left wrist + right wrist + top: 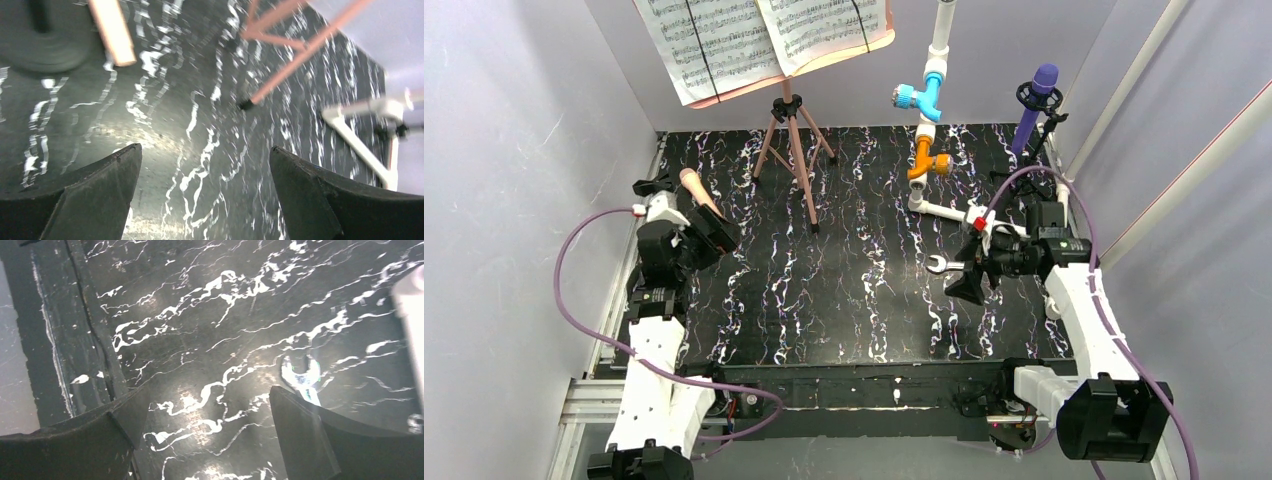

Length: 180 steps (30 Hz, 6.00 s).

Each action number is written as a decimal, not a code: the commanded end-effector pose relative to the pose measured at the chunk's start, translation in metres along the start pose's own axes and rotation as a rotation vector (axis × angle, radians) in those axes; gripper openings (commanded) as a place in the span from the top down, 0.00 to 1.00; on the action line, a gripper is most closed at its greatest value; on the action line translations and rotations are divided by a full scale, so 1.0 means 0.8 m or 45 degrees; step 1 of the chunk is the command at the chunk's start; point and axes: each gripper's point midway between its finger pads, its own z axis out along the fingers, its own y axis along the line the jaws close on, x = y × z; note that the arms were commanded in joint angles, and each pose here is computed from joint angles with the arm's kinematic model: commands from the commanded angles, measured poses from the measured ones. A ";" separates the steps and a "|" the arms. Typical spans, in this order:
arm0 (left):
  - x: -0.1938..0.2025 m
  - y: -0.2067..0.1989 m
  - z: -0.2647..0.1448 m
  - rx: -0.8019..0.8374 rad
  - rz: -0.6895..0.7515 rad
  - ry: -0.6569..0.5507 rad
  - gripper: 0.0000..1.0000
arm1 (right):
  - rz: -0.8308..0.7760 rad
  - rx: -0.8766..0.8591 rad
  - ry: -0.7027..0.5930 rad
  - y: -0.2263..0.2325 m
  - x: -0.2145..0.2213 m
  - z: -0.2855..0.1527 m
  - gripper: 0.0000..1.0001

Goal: Pack up the instrument practice props
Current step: Place the microphone stand at the center of the board, then pick up the microphone stand with the microphone from the center of the board, then place the microphone stand with the microphone at the center of the board.

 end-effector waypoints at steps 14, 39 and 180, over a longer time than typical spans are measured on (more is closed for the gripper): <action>0.062 -0.070 -0.036 0.428 0.358 0.199 0.02 | -0.039 0.626 0.246 -0.133 -0.119 -0.103 0.02; 0.057 -0.064 -0.037 0.390 0.357 0.172 0.02 | 0.431 1.846 -0.102 -0.367 -0.112 -0.184 0.02; 0.094 -0.172 -0.104 1.205 0.361 0.354 0.02 | -0.112 0.390 -0.204 -0.019 -0.175 -0.124 0.99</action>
